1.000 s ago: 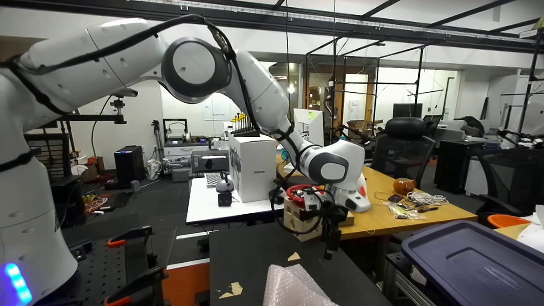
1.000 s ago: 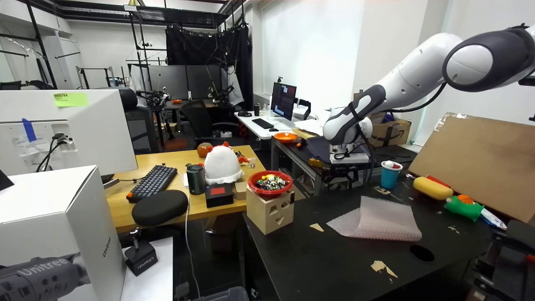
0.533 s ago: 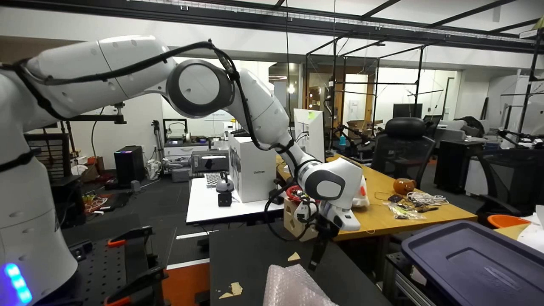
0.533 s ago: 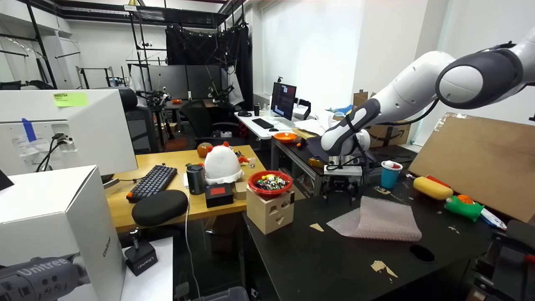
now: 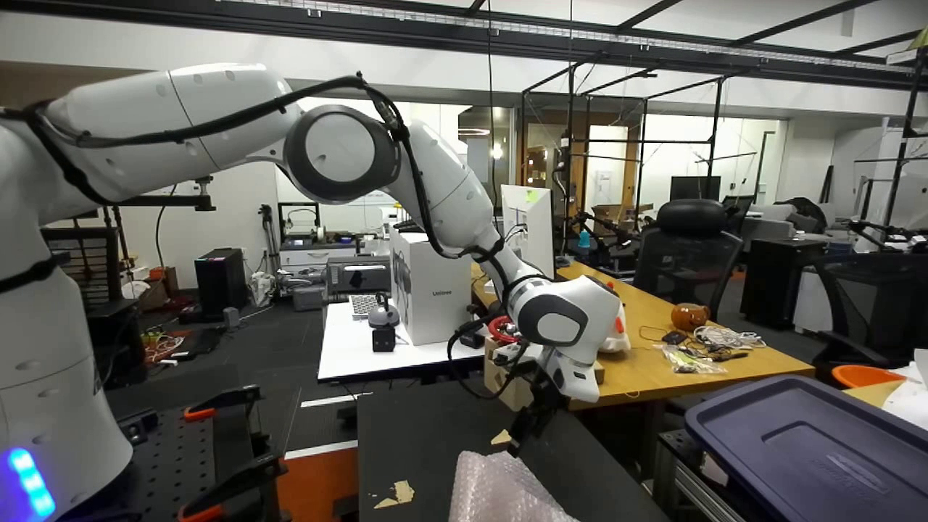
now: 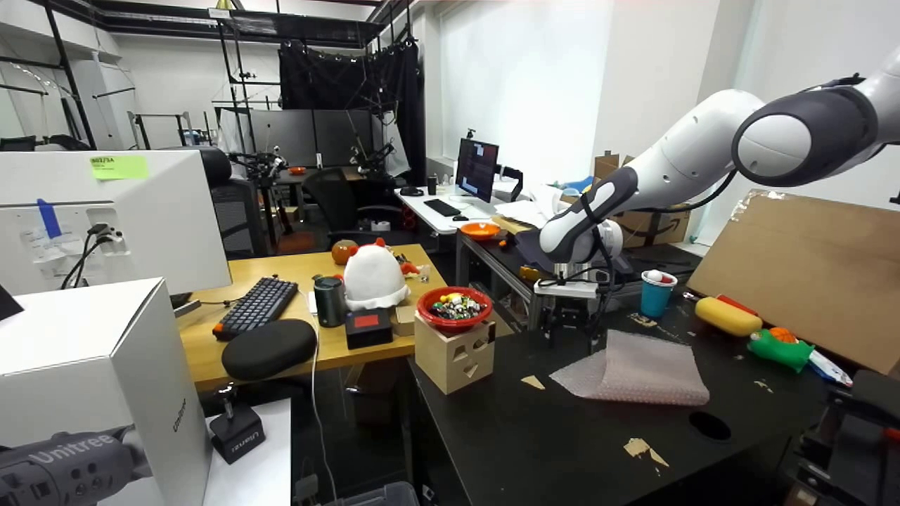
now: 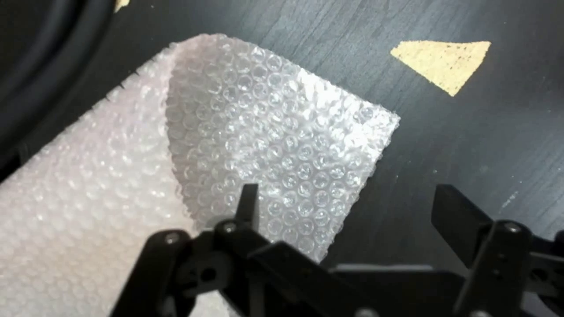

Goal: Unfold the pink plastic

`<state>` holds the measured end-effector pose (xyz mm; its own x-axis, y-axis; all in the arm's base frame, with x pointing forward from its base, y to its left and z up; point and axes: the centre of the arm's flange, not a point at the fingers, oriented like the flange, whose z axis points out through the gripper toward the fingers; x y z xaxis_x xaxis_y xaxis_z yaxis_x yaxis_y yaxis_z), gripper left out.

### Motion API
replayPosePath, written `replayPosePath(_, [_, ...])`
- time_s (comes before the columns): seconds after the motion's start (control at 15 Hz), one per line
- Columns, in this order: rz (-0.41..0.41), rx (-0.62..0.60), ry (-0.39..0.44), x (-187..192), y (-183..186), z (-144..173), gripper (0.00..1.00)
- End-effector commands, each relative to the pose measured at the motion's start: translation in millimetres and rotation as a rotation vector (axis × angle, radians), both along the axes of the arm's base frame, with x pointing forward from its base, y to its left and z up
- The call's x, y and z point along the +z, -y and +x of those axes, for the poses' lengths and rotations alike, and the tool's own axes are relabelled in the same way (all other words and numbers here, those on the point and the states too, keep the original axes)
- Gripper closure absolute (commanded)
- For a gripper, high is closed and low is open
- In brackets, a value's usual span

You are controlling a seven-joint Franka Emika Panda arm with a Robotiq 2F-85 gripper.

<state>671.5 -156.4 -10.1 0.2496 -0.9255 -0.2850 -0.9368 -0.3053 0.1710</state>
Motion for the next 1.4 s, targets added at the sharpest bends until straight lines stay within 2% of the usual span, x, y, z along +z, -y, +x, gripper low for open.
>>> replayPosePath(0.0, [-0.011,-0.14,-0.038,-2.0,1.8,5.9,0.0])
replayPosePath(0.53, [-0.075,-0.361,-0.129,-41.6,15.2,-10.8,0.0])
replayPosePath(1.07, [-0.159,-0.438,-0.084,-43.3,19.2,-11.4,0.0])
replayPosePath(1.33, [-0.19,-0.413,-0.046,-40.6,21.5,-10.0,0.0])
